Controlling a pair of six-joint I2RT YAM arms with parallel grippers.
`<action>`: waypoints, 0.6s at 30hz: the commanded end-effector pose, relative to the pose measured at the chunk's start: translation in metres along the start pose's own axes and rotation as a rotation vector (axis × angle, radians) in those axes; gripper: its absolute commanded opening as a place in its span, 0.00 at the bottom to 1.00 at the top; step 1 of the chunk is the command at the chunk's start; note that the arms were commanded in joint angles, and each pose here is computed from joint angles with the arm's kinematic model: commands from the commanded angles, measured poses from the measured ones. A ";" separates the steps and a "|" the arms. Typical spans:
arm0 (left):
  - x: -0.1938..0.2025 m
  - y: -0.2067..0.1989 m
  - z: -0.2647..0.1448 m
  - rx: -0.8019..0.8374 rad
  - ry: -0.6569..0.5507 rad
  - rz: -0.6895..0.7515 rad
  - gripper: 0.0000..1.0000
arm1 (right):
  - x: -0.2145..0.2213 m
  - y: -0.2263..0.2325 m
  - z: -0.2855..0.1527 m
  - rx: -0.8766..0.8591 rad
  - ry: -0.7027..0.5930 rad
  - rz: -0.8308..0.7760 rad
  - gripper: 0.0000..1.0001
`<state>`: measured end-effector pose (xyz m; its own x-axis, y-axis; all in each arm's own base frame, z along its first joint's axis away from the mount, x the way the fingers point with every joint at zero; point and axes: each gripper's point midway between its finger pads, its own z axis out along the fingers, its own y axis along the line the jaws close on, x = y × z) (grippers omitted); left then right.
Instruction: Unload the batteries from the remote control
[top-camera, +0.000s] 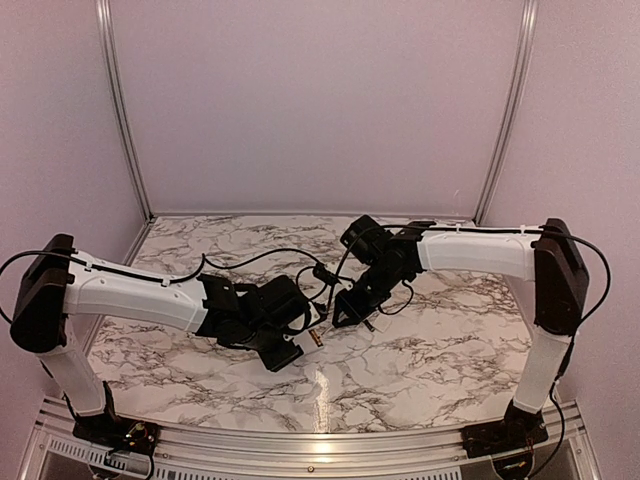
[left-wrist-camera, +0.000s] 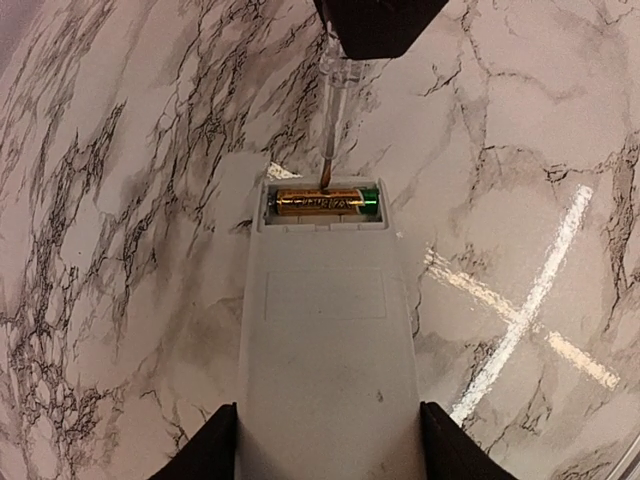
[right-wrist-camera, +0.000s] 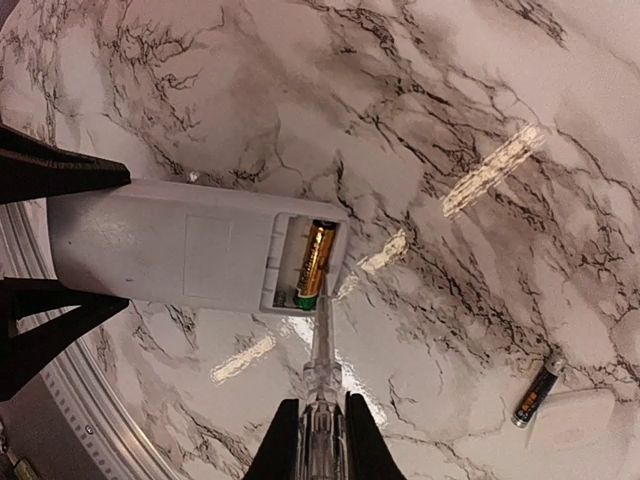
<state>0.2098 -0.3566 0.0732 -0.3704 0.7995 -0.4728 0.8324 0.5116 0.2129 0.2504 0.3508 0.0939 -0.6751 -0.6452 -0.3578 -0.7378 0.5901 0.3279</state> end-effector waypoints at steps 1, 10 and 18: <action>-0.015 -0.001 0.003 -0.023 -0.062 0.005 0.21 | 0.011 0.011 0.018 -0.079 0.047 0.027 0.00; 0.019 -0.008 0.016 -0.005 -0.009 0.036 0.20 | 0.018 0.001 0.022 -0.178 0.062 0.056 0.00; 0.047 -0.016 0.032 0.022 0.025 0.057 0.19 | 0.026 -0.014 0.033 -0.168 0.118 0.083 0.00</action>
<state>0.2029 -0.3355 0.0362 -0.3689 0.8103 -0.4553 0.8263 0.5102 0.2385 0.2558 0.3477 0.0852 -0.7178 -0.6127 -0.3307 -0.6850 0.5364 0.4930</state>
